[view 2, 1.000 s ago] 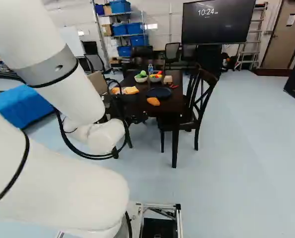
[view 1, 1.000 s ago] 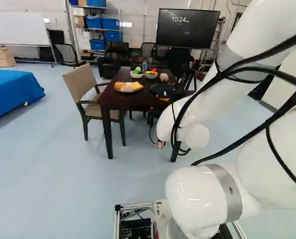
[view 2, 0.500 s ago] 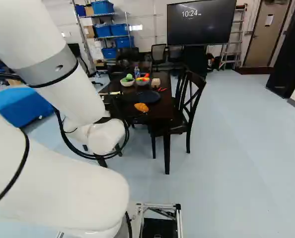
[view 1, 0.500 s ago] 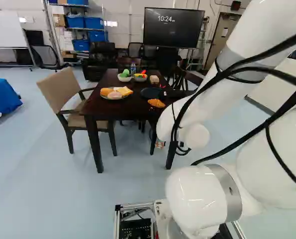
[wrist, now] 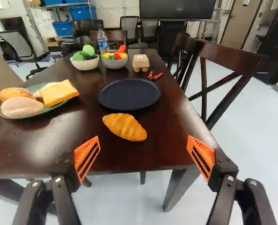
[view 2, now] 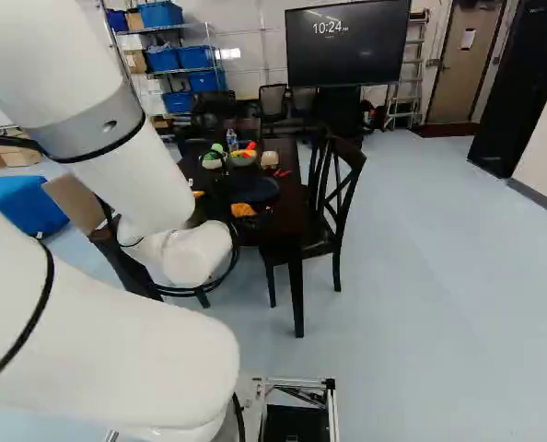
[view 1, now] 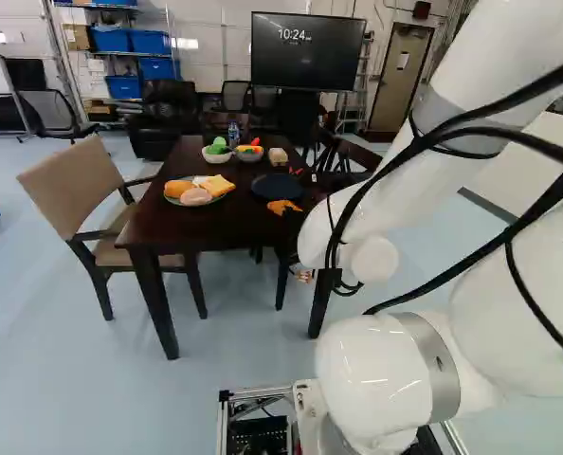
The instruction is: Move the croissant to the empty plate
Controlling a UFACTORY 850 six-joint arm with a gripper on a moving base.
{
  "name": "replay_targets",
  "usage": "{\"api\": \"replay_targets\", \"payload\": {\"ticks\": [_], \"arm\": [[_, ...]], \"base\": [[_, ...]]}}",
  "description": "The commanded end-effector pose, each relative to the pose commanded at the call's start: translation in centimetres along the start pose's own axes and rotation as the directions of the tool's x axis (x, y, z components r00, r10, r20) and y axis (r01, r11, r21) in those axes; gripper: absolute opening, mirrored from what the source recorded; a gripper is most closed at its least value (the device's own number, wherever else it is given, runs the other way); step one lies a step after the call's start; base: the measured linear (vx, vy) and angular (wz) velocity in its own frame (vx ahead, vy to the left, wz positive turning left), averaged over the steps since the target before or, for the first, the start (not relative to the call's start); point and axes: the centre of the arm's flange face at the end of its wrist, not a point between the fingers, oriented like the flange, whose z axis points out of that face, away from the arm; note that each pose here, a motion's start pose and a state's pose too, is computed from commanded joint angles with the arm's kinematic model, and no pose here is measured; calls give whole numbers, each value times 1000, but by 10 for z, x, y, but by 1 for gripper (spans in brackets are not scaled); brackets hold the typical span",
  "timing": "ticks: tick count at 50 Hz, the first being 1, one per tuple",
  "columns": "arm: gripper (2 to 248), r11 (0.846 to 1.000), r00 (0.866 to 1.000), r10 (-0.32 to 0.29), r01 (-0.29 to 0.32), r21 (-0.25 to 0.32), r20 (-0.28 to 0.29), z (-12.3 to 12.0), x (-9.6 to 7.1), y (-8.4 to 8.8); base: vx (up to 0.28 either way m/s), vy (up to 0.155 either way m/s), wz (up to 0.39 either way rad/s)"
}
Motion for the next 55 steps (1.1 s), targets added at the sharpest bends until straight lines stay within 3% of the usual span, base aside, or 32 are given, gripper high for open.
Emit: {"api": "replay_targets", "payload": {"ticks": [18,40,55], "arm": [[247,1000,1000,0,0,0,0,0,0,0],[247,1000,1000,0,0,0,0,0,0,0],[247,1000,1000,-2,2,6,-15,10,15,-2]], "base": [[143,-5,-24],[6,0,-1],[0,0,0]]}}
